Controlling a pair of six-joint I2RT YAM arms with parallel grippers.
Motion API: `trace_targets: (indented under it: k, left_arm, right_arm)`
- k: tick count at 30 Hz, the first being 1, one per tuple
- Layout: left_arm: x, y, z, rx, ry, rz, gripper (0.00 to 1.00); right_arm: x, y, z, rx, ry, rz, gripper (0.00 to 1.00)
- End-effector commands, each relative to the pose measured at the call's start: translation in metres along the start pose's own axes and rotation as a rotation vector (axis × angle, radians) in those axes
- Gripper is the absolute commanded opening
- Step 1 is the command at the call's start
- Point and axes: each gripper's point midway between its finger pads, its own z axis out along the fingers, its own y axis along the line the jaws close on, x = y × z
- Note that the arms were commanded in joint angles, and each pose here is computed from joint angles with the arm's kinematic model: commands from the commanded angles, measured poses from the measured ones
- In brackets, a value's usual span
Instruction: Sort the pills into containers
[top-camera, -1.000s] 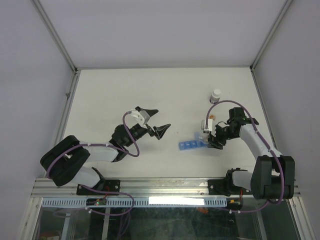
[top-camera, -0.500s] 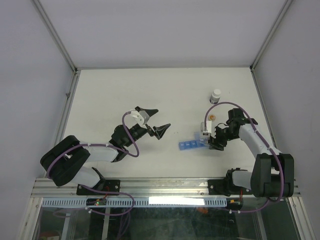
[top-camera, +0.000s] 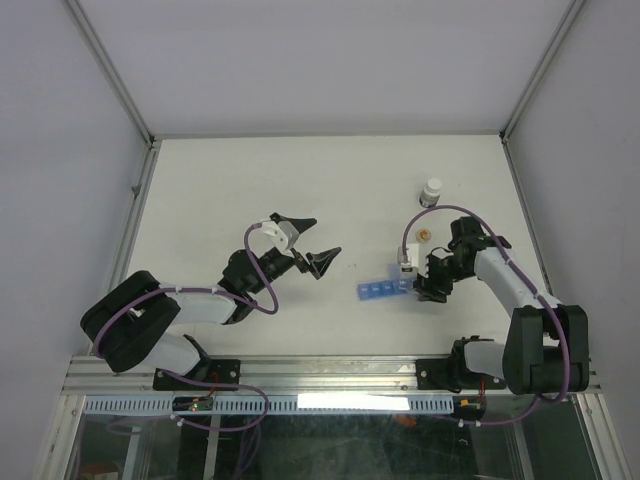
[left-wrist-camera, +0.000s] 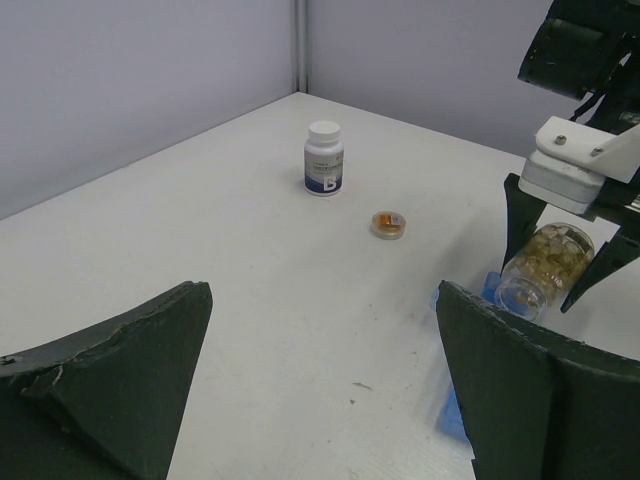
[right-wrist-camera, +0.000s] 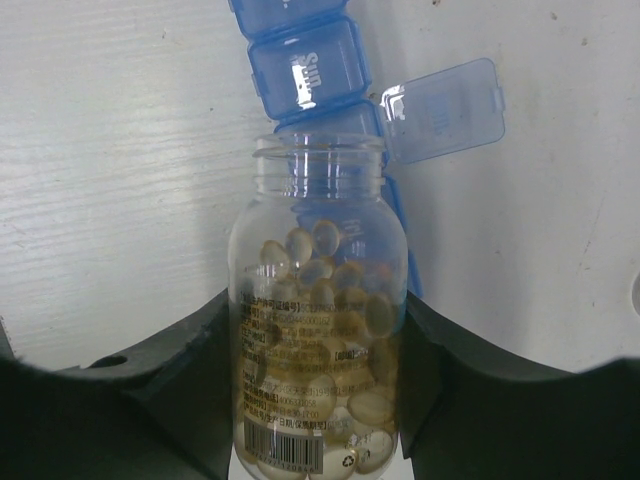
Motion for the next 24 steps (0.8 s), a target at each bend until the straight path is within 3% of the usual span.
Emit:
trace_targets:
  k: [1, 24]
  left_arm:
    - [-0.0145, 0.0014, 0.0012, 0.008, -0.059, 0.030, 0.99]
    - [-0.0141, -0.0001, 0.0012, 0.017, -0.059, 0.031, 0.99]
  right_arm:
    - [-0.0050, -0.0042, -0.0032, 0.026, 0.012, -0.004, 0.01]
    - [-0.0086, -0.0104, -0.0080, 0.078, 0.079, 0.032, 0.01]
